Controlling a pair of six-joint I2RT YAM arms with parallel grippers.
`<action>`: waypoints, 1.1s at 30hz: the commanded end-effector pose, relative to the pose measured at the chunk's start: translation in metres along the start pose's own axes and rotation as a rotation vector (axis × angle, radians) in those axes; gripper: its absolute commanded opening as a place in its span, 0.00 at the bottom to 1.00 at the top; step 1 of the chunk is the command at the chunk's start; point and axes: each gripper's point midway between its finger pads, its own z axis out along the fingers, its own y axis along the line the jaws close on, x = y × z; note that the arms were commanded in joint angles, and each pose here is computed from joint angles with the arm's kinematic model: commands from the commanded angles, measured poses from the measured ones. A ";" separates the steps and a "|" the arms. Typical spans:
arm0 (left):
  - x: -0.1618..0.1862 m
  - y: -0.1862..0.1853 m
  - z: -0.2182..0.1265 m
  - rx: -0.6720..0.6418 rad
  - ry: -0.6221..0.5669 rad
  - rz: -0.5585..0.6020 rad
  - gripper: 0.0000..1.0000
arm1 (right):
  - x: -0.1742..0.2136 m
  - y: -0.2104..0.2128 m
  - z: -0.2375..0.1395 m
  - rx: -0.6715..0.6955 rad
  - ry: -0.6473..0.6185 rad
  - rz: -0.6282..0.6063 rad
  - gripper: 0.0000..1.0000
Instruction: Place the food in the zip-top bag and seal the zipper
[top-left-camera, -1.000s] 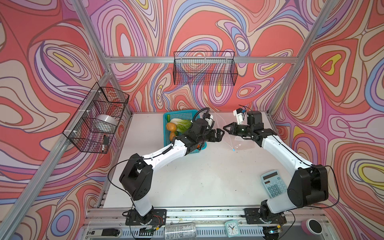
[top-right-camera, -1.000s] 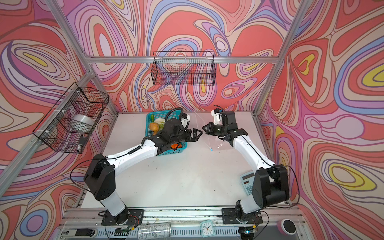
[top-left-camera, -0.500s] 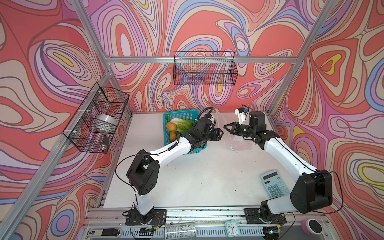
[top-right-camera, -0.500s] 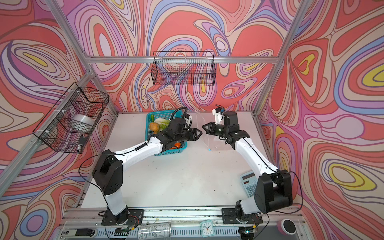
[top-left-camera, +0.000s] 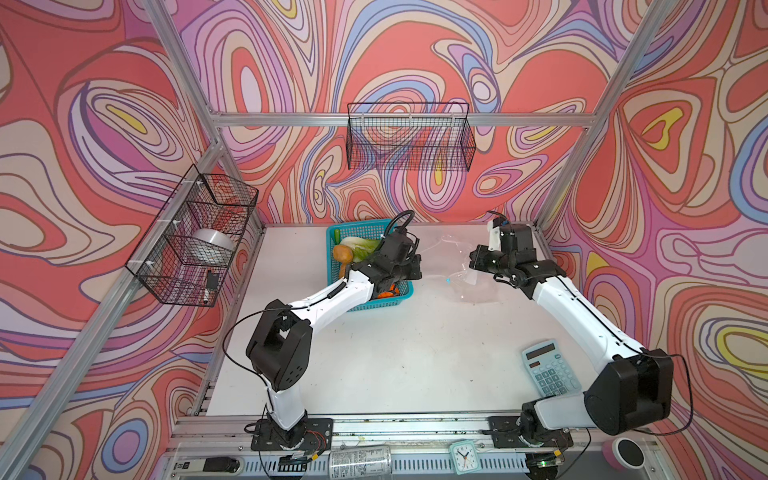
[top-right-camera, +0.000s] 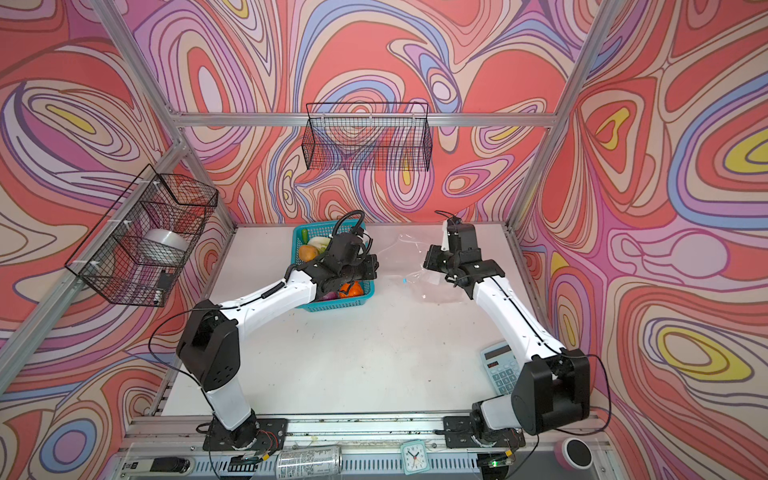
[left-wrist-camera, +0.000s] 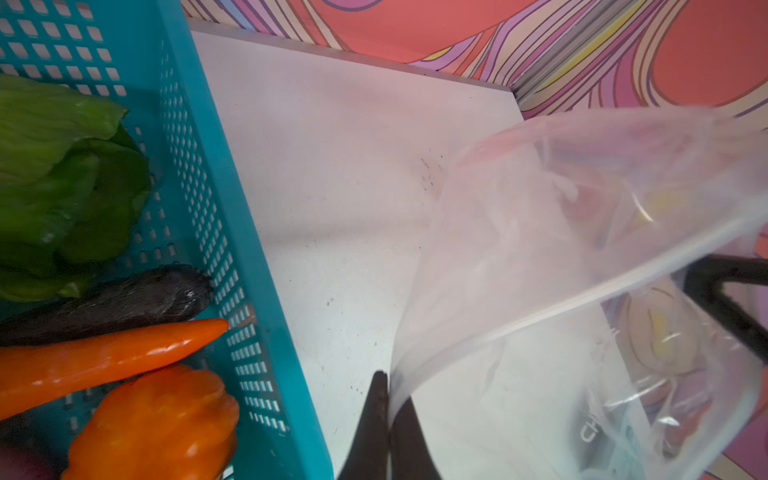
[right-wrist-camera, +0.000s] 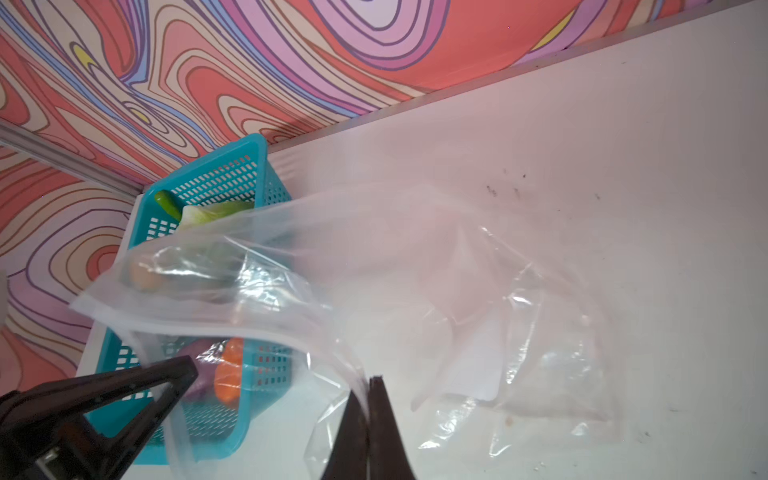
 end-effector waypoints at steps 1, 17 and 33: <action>0.007 0.011 -0.010 -0.063 0.036 0.041 0.00 | -0.018 0.010 -0.014 -0.026 -0.055 0.002 0.00; -0.018 -0.003 -0.044 -0.041 0.035 0.115 0.91 | -0.006 0.028 0.002 -0.145 -0.022 0.096 0.00; -0.069 0.177 -0.091 -0.434 -0.142 -0.130 0.96 | -0.006 0.029 0.006 -0.150 -0.023 0.092 0.00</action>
